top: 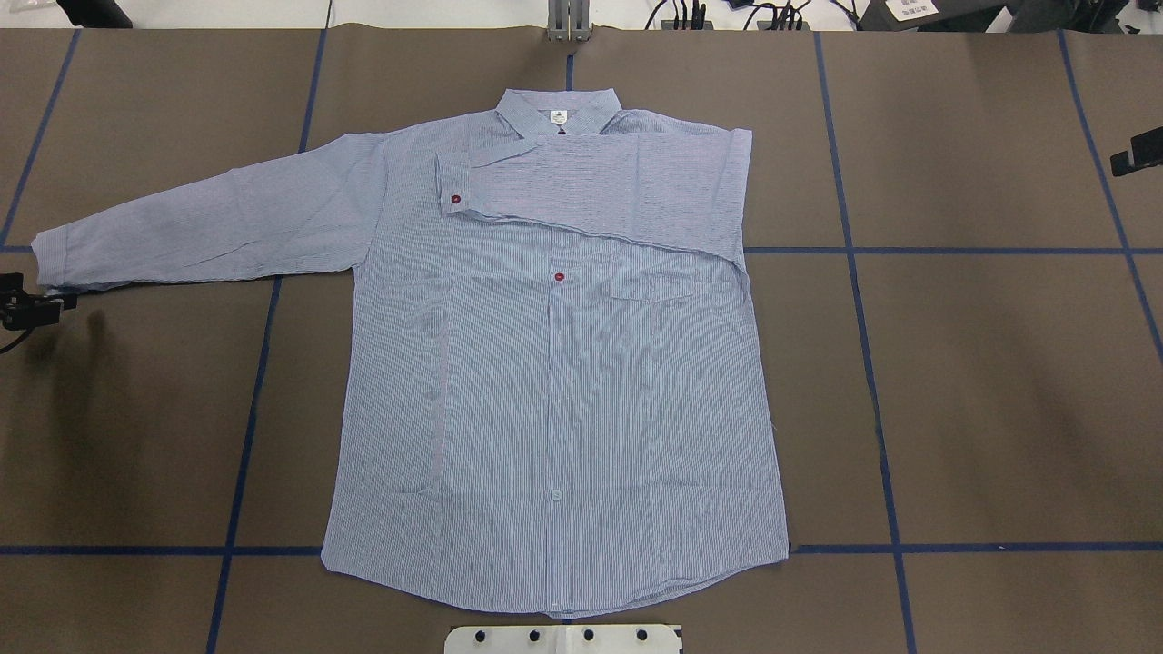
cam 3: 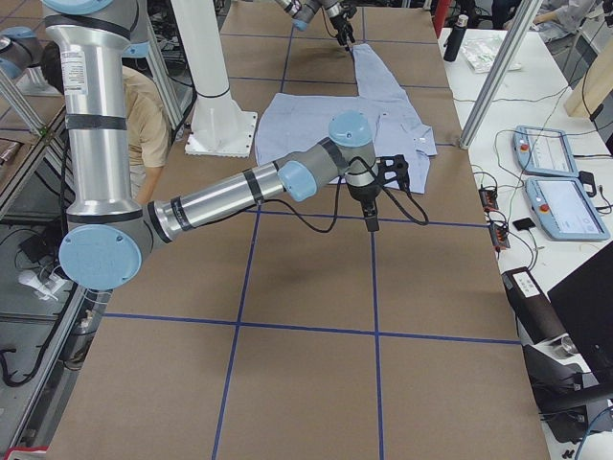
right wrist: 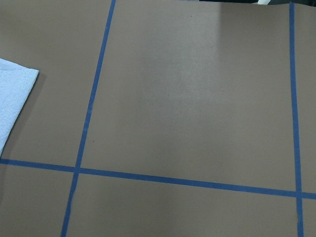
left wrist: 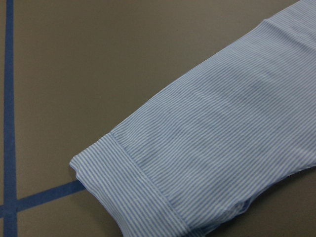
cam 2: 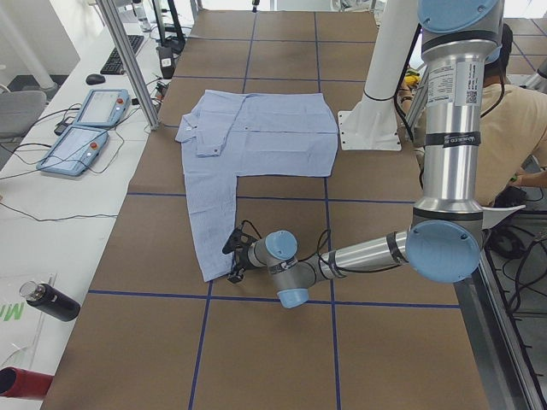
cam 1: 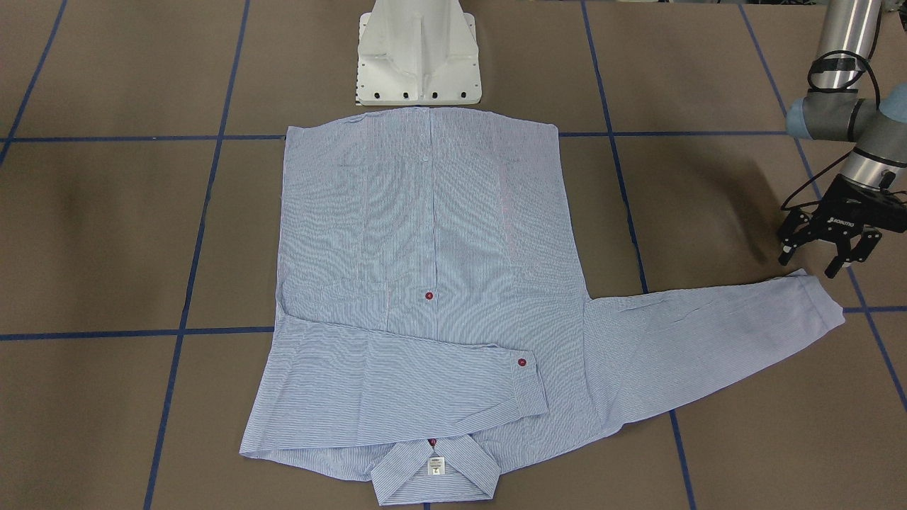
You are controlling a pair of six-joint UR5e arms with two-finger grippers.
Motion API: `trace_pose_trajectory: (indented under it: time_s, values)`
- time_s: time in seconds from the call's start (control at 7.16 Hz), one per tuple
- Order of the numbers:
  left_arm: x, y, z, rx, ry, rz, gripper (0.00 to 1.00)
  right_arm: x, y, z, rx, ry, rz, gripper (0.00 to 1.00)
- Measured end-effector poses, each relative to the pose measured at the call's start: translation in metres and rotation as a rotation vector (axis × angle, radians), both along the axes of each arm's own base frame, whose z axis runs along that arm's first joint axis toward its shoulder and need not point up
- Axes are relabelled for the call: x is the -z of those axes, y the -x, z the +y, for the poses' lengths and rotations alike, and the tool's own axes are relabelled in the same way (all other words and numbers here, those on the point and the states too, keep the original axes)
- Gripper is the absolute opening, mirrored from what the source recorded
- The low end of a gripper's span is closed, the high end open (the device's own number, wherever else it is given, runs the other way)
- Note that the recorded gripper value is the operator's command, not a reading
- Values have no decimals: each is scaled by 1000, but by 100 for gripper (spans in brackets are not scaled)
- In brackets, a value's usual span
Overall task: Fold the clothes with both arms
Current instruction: 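Grasp the cuff of the sleeve nearest the left gripper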
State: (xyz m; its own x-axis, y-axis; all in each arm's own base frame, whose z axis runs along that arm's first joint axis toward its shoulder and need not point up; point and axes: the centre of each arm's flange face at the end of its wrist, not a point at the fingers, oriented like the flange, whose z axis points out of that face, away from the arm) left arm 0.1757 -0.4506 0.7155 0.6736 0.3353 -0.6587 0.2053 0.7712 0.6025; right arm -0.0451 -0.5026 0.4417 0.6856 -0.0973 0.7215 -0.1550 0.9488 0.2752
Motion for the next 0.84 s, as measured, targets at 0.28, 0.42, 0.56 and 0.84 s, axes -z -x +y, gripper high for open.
trace_pose_trajectory:
  time_s: [0.28,0.42,0.56,0.84]
  values:
    - [0,-4,-5,0,1,0,86,0,0,0,0,0,0,100]
    - [-2,-6,-9,0,4,-3,81,0,0,0,0,-1,0,100]
    - [-3,-9,-12,-1,6,-7,59,0,0,0,0,-2,-1,100]
    - [-2,-12,-16,-4,3,-7,0,1,0,-1,0,-4,-2,100]
